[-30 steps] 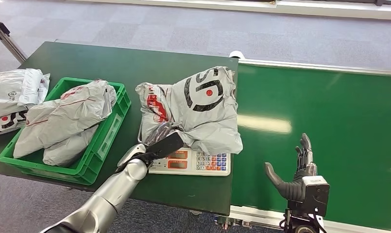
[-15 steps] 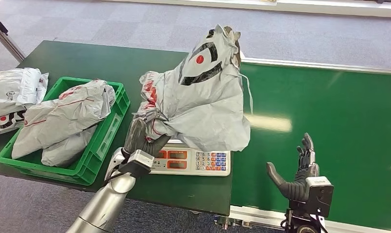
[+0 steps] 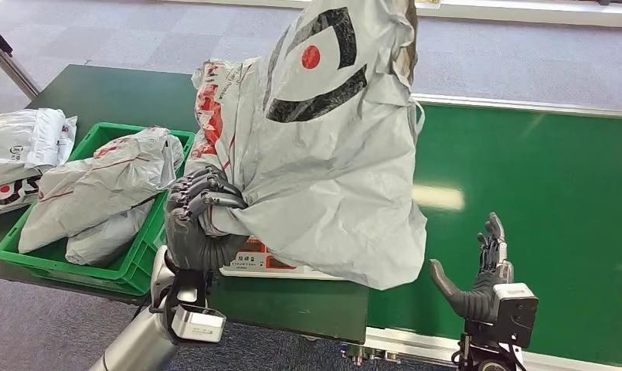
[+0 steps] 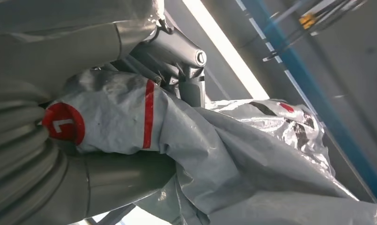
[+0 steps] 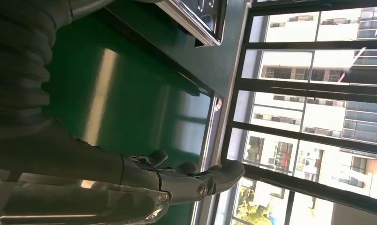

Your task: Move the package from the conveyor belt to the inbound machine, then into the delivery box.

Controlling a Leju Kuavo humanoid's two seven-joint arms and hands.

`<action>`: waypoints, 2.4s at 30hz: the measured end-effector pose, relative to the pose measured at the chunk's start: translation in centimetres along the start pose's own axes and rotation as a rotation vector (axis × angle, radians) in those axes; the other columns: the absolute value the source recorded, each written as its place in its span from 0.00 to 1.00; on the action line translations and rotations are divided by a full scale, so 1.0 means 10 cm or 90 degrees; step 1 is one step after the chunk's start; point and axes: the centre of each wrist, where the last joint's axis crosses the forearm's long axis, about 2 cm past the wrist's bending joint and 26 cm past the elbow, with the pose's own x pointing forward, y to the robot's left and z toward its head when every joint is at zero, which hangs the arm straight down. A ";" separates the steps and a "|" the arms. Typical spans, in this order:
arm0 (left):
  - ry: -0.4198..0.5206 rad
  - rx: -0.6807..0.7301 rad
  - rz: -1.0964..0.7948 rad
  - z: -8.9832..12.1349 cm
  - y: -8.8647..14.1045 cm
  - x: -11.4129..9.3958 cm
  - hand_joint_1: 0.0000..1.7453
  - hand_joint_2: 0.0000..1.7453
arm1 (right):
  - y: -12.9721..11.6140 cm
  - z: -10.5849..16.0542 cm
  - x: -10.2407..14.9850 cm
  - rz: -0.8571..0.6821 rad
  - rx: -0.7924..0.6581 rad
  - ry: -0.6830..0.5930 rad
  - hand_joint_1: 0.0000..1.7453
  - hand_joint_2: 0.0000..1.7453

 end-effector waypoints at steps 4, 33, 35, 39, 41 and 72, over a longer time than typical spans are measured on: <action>-0.075 -0.011 -0.049 -0.09 0.06 0.13 1.00 1.00 | -0.02 0.01 0.00 0.002 -0.003 0.001 0.00 1.00; 0.272 0.087 -0.387 0.70 1.28 -0.28 1.00 1.00 | -0.06 0.27 0.12 0.029 -0.034 0.010 0.00 1.00; 0.329 0.122 -0.397 0.83 1.42 -0.31 1.00 1.00 | -0.05 0.28 0.12 0.032 -0.035 0.013 0.00 1.00; 0.414 0.190 -0.426 1.09 1.68 -0.33 1.00 1.00 | -0.03 0.29 0.12 0.033 -0.038 0.016 0.00 1.00; 0.450 0.222 -0.423 1.19 1.76 -0.34 1.00 1.00 | -0.03 0.29 0.12 0.033 -0.039 0.016 0.00 1.00; 0.745 0.134 -0.398 1.82 1.76 -0.57 0.00 1.00 | 0.03 0.20 0.13 0.034 -0.034 0.015 0.00 1.00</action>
